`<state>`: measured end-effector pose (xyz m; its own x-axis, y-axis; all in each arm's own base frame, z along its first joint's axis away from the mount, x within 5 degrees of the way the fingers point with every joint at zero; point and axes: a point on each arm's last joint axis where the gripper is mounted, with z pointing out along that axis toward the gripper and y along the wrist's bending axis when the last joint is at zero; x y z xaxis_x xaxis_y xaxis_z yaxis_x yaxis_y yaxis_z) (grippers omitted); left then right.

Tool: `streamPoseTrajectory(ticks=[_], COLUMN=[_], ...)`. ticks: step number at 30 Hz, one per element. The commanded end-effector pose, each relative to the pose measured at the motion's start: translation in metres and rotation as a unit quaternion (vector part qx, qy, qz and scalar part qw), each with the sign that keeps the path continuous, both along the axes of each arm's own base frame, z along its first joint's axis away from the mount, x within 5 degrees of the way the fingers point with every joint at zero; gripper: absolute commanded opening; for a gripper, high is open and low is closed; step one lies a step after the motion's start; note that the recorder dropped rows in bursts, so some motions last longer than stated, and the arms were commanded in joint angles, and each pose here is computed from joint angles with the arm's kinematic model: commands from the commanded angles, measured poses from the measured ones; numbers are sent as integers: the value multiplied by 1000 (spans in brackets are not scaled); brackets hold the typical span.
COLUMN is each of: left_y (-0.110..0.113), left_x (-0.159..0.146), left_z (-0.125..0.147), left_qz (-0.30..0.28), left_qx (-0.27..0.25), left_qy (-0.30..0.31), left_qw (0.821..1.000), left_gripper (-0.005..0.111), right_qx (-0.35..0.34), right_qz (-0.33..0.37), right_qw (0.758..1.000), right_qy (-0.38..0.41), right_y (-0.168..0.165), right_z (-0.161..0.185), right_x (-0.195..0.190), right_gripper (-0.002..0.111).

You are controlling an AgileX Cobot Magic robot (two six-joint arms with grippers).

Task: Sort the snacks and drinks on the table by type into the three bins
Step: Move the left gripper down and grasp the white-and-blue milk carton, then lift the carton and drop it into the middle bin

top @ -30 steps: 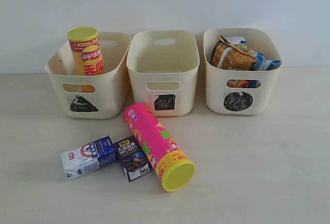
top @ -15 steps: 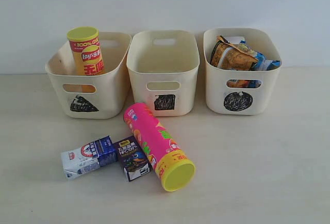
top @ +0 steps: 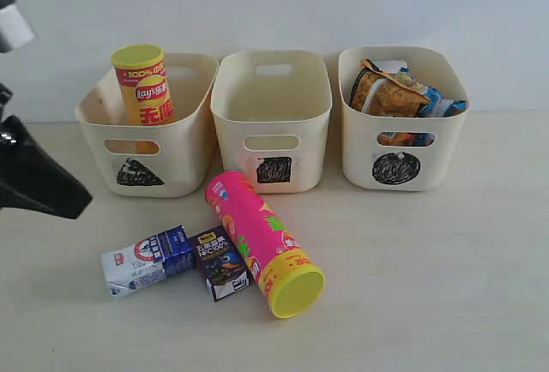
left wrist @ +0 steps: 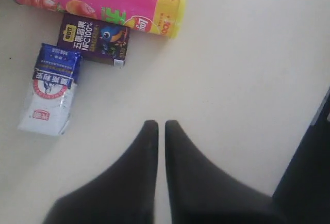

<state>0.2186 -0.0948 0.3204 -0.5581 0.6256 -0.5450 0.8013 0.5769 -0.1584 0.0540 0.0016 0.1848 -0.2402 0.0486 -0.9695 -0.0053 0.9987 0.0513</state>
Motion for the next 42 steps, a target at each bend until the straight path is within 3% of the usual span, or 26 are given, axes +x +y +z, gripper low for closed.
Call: streamPoseTrajectory(ticks=[1, 2, 4, 5, 6, 10, 24, 28, 31, 33, 37, 42], left_y=[-15, -17, -23, -24, -24, -26, -33, -32, -33, -33, -32, -31], left_x=[24, 30, 46, 55, 59, 76, 119, 120, 120, 120, 116, 110], left_z=[-14, -19, -39, -53, -61, -93, -168, -181, -184, -184, -181, -161], left_qz=[-32, -39, -60, -66, -68, -69, -82, -89, -85, -85, -91, -101], left_qx=[46, 59, 106, 125, 134, 160, 197, 206, 203, 203, 202, 199], left_qy=[-12, -7, 9, 24, 32, 51, -4, 10, 14, 14, 32, 26], left_qw=[998, 997, 992, 990, 988, 983, 977, 974, 975, 975, 975, 974], left_gripper=[4, 5, 20, 36, 45, 72, 76, 74, 66, 50, 6, 4], right_qx=[0, 0, 0, 0, 0, 0, -1, -1, -1, -1, -1, -1], right_qz=[-1, -1, -1, -1, -1, -1, -1, -1, -1, -1, -1, -1], right_qw=[1000, 1000, 1000, 1000, 1000, 1000, 1000, 1000, 1000, 1000, 1000, 1000], right_qy=[-4, -4, -4, -4, -4, -4, -2, -2, -2, -2, -2, -2], right_y=[0, 0, 0, 0, 0, 0, 0, 0, 0, 0, 0, 0], right_z=[-1, -1, -1, -1, -1, -1, -1, -1, -1, -1, -1, -1], right_x=[0, 0, 0, 0, 0, 0, 0, 0, 0, 0, 0, 0], right_gripper=[0, 0, 0, 0, 0, 0, 0, 0, 0, 0, 0, 0])
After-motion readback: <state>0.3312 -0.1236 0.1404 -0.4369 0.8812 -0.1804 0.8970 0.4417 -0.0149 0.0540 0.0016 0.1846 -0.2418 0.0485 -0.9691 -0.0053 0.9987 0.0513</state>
